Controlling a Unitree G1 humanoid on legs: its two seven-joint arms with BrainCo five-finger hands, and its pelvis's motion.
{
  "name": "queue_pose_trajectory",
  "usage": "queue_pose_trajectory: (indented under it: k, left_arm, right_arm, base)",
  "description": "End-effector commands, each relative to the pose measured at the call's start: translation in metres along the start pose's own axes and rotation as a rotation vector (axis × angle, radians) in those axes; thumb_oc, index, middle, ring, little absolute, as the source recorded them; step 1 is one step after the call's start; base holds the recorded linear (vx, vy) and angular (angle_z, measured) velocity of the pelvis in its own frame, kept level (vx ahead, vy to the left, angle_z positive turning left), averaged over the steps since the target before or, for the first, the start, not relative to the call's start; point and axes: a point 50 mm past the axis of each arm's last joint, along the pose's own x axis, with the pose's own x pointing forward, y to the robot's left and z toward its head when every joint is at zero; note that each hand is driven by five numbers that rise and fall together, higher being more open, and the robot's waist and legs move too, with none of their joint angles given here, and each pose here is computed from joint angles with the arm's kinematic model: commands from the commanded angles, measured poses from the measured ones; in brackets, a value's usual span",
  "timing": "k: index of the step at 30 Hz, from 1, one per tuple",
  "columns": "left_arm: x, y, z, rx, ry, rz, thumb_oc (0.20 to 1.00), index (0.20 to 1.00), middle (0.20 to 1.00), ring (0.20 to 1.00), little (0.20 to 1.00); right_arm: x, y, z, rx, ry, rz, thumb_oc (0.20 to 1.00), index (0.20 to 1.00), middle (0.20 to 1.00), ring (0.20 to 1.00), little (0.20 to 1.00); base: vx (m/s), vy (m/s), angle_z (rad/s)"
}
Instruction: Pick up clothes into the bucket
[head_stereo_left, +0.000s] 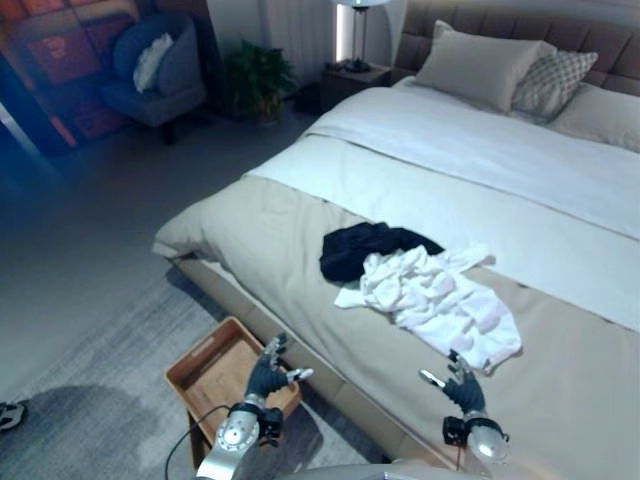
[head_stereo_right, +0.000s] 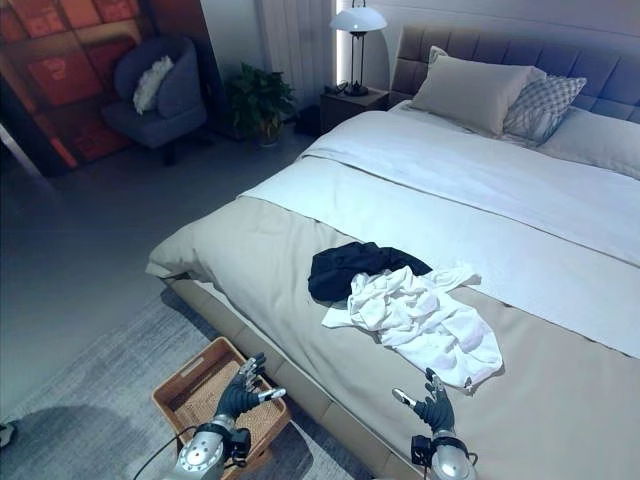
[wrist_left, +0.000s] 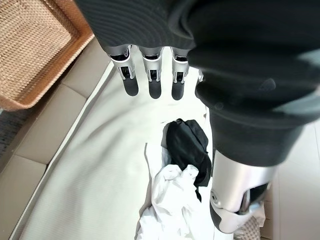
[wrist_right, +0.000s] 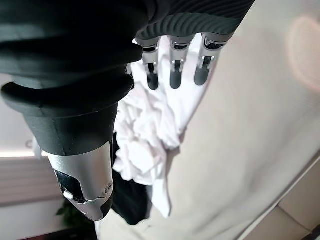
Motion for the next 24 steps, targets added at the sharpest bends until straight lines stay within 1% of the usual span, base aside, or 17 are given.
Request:
queue_pose_trajectory:
  k: [1, 5, 14, 20, 24]
  left_arm:
    - [0.011, 0.007, 0.025, -0.011, -0.120, 0.023, 1.000, 1.000, 1.000, 1.000, 1.000]
    - [0.011, 0.008, 0.025, -0.038, -0.121, 0.027, 1.000, 1.000, 1.000, 1.000, 1.000]
    - [0.006, 0.011, 0.026, -0.004, -0.133, 0.030, 1.000, 1.000, 1.000, 1.000, 1.000]
    - [0.004, 0.014, 0.028, -0.008, -0.153, 0.031, 1.000, 1.000, 1.000, 1.000, 1.000]
    - [0.006, 0.015, 0.035, -0.034, -0.186, 0.041, 1.000, 1.000, 1.000, 1.000, 1.000]
  right_arm:
    - [0.012, 0.010, 0.033, 0.040, -0.156, 0.022, 1.000, 1.000, 1.000, 1.000, 1.000]
    - [0.012, 0.011, 0.035, 0.044, -0.164, 0.025, 1.000, 1.000, 1.000, 1.000, 1.000]
    - [0.012, 0.008, 0.039, 0.038, -0.184, 0.028, 1.000, 1.000, 1.000, 1.000, 1.000]
    - [0.013, -0.004, 0.046, 0.018, -0.213, -0.007, 1.000, 1.000, 1.000, 1.000, 1.000]
    - [0.018, -0.012, 0.063, 0.000, -0.275, -0.037, 1.000, 1.000, 1.000, 1.000, 1.000]
  base:
    - [0.00, 0.000, 0.00]
    - [0.00, 0.000, 0.00]
    - [0.00, 0.001, -0.04]
    - [0.00, 0.016, -0.13]
    - [-0.02, 0.016, -0.11]
